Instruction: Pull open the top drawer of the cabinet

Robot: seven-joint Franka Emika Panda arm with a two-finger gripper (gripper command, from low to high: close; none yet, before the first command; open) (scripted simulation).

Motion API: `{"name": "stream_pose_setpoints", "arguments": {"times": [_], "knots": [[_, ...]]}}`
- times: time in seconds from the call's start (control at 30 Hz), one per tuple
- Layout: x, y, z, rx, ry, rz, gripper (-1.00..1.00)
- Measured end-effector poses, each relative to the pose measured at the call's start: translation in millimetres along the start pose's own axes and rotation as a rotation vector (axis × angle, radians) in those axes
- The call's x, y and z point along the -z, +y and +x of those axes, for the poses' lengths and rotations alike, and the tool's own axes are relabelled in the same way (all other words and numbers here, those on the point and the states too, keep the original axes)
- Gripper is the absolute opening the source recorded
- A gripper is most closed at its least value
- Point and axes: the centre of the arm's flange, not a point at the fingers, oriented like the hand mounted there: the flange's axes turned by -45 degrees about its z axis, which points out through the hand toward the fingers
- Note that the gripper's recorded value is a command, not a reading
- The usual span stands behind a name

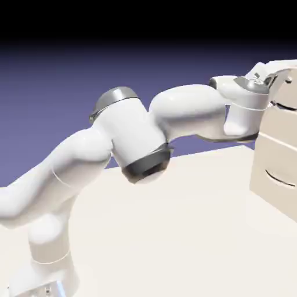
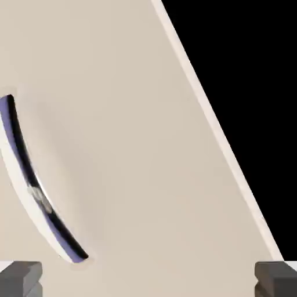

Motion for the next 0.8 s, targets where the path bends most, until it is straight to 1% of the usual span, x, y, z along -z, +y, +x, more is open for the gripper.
{"name": "stream_pose_setpoints", "arguments": {"times": [0.27,0.53,0.73,0.77,0.8], "knots": [[-52,-75,25,0.319,0.010,-0.083,0.00],[-79,-68,35,0.328,0.020,-0.092,0.00],[-100,-72,30,0.331,0.014,-0.088,0.00],[-103,-74,28,0.332,0.012,-0.087,-1.00],[-103,-74,28,0.332,0.012,-0.087,-1.00]]}}
